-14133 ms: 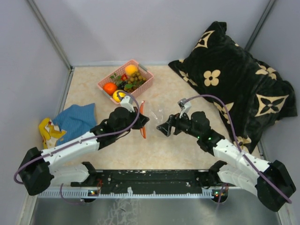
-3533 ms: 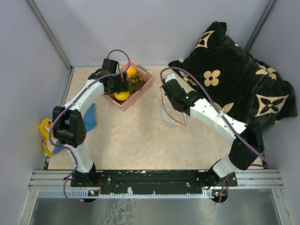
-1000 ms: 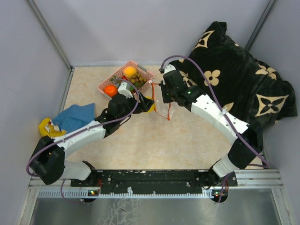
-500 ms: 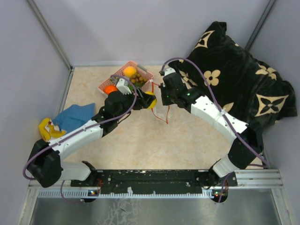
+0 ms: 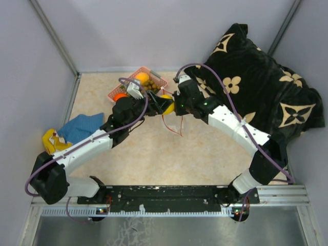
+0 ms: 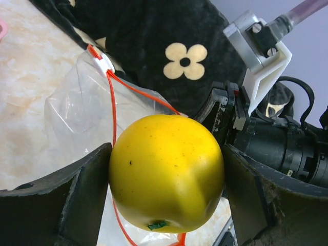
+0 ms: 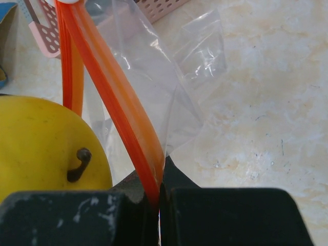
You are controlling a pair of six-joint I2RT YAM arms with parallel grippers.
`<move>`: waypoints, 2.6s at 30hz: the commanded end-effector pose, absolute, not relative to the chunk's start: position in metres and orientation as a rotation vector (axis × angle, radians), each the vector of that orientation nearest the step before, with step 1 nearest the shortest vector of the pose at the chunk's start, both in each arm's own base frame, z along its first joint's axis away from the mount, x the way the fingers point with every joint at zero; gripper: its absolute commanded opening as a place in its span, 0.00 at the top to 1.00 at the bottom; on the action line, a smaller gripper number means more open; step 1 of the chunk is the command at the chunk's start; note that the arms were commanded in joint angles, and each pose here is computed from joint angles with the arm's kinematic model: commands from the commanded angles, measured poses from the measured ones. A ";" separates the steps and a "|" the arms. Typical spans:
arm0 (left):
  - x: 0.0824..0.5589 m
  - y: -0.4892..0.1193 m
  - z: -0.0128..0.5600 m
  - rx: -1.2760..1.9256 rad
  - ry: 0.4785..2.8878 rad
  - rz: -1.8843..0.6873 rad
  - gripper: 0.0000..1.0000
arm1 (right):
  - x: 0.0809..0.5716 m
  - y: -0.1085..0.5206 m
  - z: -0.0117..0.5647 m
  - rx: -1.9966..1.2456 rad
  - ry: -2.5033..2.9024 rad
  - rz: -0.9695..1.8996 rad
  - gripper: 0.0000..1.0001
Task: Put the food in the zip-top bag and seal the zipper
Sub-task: Place the fake fruit in the zipper food storage bag.
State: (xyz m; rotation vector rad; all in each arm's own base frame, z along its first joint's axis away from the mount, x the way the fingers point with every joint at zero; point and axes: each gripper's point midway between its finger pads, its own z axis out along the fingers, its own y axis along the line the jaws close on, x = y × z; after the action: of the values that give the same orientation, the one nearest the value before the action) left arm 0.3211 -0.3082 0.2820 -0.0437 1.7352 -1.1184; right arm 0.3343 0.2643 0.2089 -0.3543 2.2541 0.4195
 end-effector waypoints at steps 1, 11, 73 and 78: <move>0.322 -0.318 0.319 -0.037 1.630 -1.223 0.39 | 0.336 0.280 0.221 -0.342 2.202 0.518 1.00; 0.327 -0.321 0.287 -0.010 1.706 -1.164 0.38 | 0.336 0.291 0.229 -0.321 2.187 0.604 1.00; 0.340 -0.329 0.245 0.089 1.905 -0.714 0.14 | 0.346 0.290 0.223 -0.240 2.226 0.752 1.00; 0.342 -0.325 0.253 0.065 1.834 -0.728 0.14 | 0.339 0.299 0.222 -0.257 2.238 0.820 1.00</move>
State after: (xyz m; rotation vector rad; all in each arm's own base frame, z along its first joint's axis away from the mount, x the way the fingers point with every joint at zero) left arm 0.3346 -0.3121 0.2013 0.1208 2.0184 -0.5828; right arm 0.3526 0.2825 0.2183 -0.2231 2.2358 0.6957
